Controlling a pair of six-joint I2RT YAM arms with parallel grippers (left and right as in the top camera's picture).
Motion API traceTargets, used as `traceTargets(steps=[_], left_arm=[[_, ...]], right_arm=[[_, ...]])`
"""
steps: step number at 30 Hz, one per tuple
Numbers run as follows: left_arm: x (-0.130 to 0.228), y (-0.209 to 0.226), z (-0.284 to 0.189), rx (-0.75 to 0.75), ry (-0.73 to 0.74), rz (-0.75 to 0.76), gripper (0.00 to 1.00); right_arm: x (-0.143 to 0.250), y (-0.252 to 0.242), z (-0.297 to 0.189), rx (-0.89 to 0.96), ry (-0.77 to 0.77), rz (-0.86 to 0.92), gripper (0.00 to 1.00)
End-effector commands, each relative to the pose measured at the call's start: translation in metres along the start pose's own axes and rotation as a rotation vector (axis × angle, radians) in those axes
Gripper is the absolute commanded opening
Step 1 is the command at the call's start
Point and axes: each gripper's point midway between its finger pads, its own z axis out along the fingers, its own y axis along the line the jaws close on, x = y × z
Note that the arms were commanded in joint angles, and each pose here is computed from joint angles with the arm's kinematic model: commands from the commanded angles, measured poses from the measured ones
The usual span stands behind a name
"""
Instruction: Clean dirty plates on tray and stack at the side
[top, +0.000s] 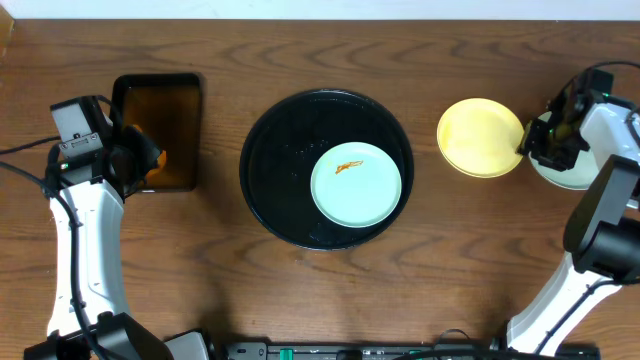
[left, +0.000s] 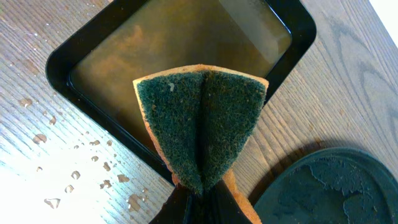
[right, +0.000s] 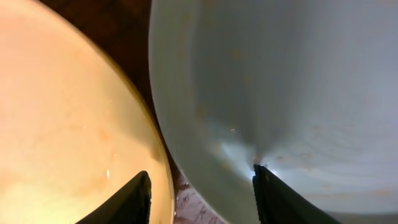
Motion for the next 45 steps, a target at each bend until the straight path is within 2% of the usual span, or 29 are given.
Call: traceTargets(steps=[1, 6, 12, 16, 21, 30, 35, 38, 41, 43, 45], left_arm=[[0.000, -0.001, 0.001, 0.007, 0.004, 0.007, 0.08], [0.000, -0.001, 0.001, 0.008, 0.002, 0.007, 0.08], [0.000, -0.001, 0.001, 0.008, 0.002, 0.007, 0.08], [0.000, -0.001, 0.001, 0.007, 0.003, 0.007, 0.08], [0.000, -0.001, 0.001, 0.008, 0.002, 0.007, 0.08], [-0.002, -0.002, 0.001, 0.013, -0.005, 0.008, 0.08], [-0.002, -0.002, 0.001, 0.014, -0.007, 0.008, 0.08], [-0.002, -0.002, 0.001, 0.013, -0.006, 0.008, 0.08], [-0.002, -0.002, 0.001, 0.013, -0.006, 0.008, 0.08], [-0.002, -0.002, 0.001, 0.013, -0.007, 0.008, 0.08], [-0.002, -0.002, 0.001, 0.013, -0.007, 0.008, 0.08]], right_arm=[[-0.007, -0.003, -0.024, -0.079, -0.035, 0.020, 0.57], [-0.011, -0.004, -0.065, -0.128, -0.101, 0.037, 0.66], [-0.005, 0.000, -0.089, -0.135, -0.119, 0.007, 0.66], [0.003, -0.012, -0.076, -0.044, -0.078, 0.003, 0.66], [0.014, -0.036, -0.063, 0.105, -0.035, 0.106, 0.63], [0.032, -0.040, -0.027, 0.096, -0.016, 0.008, 0.63], [0.031, -0.042, -0.004, 0.094, -0.052, -0.064, 0.72], [0.025, -0.043, 0.005, 0.093, -0.076, -0.069, 0.72], [0.024, -0.042, 0.013, 0.093, -0.074, -0.089, 0.67], [0.028, -0.038, 0.018, 0.083, -0.057, -0.102, 0.58], [0.035, -0.034, 0.022, 0.080, -0.025, -0.112, 0.57]])
